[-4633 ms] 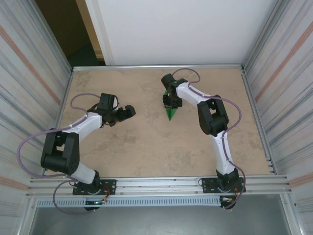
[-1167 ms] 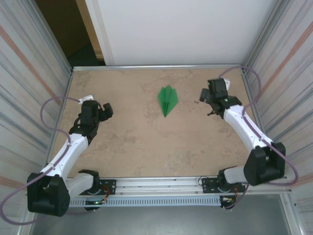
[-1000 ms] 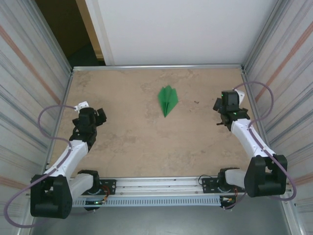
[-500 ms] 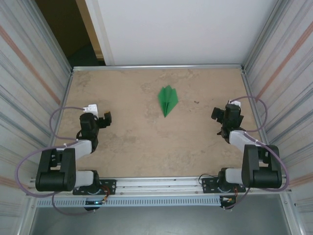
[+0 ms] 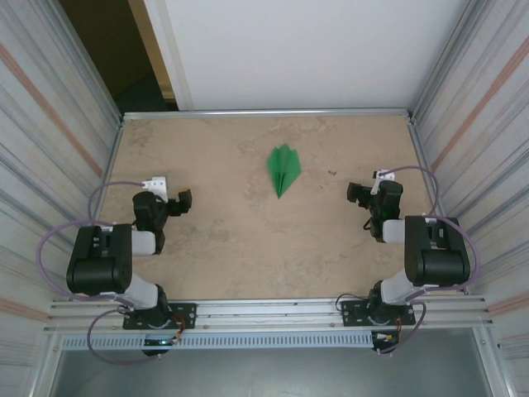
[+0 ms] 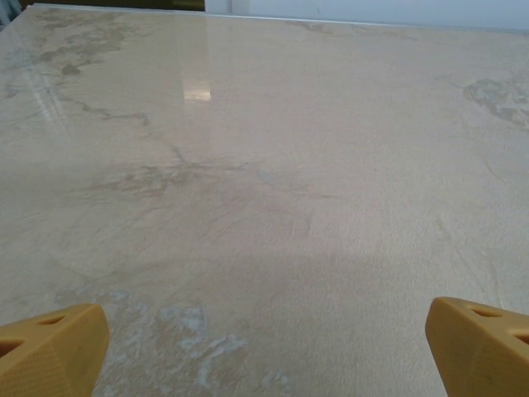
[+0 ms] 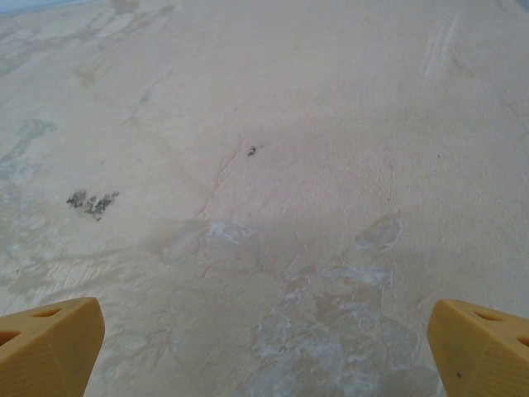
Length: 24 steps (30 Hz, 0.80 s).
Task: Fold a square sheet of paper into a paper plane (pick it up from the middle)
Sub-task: Reset both arms
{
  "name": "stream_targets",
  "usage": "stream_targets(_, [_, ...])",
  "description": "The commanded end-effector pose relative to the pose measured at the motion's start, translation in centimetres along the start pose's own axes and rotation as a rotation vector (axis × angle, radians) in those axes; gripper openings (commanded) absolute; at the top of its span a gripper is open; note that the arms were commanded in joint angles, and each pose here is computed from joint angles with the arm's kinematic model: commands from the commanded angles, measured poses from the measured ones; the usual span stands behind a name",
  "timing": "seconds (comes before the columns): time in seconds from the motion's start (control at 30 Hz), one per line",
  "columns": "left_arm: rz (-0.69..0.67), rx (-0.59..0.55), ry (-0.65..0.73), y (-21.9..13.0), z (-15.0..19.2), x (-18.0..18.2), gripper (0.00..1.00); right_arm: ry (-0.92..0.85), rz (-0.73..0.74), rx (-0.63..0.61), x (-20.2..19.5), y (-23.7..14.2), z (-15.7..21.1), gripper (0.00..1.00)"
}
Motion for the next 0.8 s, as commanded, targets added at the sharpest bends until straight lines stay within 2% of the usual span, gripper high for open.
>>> stream_targets(0.0, [-0.024,0.017,0.092,1.17,-1.78,-0.46,0.99,-0.036,-0.044,-0.049,0.76,0.03,-0.68,0.99])
stream_targets(0.23, [-0.055,0.009,0.116,0.99,-1.84,-0.85,0.99,-0.037,-0.043,-0.048,0.79,0.03,-0.7,0.99])
stream_targets(0.77, [0.006,0.018,0.102,1.43,-1.87,-0.76,0.99,-0.037,-0.043,-0.048,0.78,0.05,-0.69,0.99])
Point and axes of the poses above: each hand's point on the last joint's axis, 136 mm out from that joint toward the fingers, its own y axis out along the fingers, its own x axis along the line the jaws close on, z = x × y, the point moved 6 cm from there along -y, back along the fingers, and after that the axes turned 15 degrees about y, right-handed, at the moved point
